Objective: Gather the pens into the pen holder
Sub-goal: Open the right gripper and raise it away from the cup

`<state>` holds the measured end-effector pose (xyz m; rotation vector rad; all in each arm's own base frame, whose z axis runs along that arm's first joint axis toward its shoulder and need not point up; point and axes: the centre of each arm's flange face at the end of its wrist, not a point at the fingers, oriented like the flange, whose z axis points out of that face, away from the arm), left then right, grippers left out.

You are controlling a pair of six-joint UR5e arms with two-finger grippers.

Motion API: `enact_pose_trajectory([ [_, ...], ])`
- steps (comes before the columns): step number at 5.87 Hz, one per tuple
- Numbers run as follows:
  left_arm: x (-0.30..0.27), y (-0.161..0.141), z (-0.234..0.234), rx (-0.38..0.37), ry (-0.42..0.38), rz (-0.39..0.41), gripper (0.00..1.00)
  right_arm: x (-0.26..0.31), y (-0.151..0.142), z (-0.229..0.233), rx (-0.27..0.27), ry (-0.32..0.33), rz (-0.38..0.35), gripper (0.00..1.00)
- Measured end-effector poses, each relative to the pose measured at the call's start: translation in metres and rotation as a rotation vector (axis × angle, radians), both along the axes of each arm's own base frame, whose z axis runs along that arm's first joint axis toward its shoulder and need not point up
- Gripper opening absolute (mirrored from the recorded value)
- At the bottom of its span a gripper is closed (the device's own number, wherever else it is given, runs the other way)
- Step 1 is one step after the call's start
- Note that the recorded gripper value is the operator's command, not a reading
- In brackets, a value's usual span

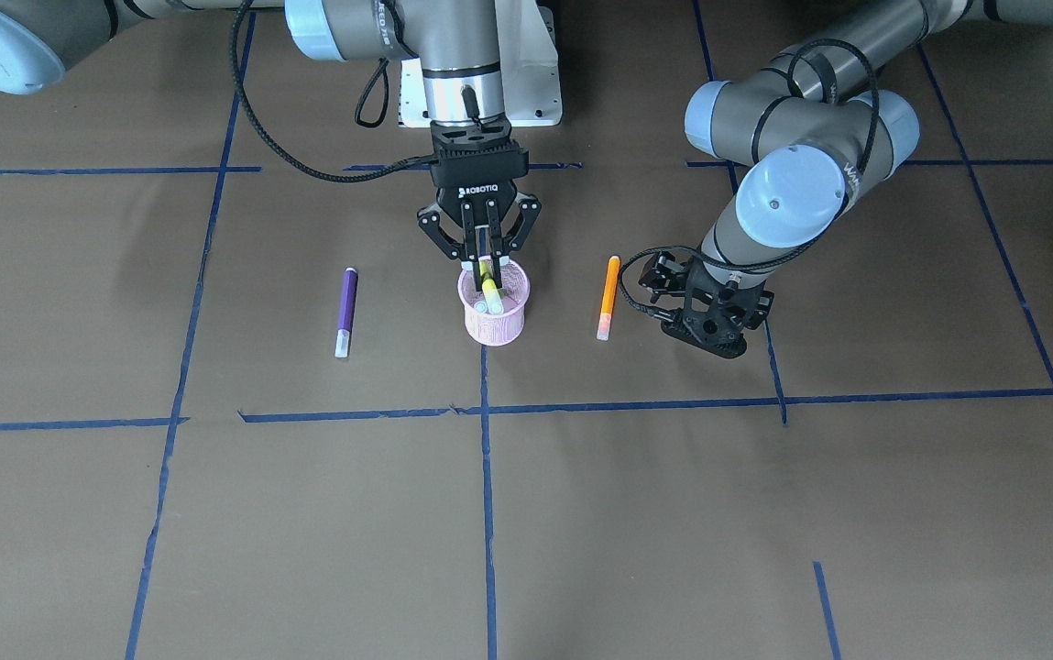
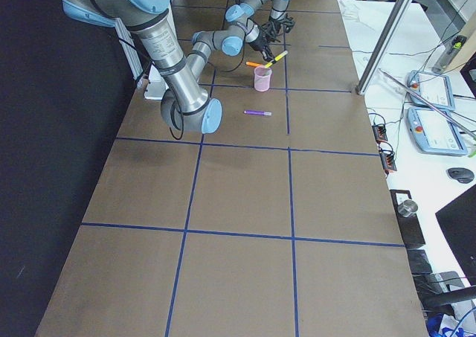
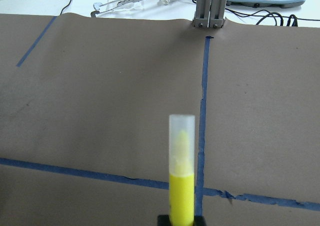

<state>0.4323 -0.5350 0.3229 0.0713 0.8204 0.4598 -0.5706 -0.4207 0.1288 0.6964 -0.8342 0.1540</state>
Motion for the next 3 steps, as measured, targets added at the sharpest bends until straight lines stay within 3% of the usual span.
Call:
enact_pose_trajectory([
  [3,0.000,0.000,0.000,0.000,0.000,0.000,1.00,-0.014,0.012,0.009,-0.006,-0.007,-0.018,0.11],
])
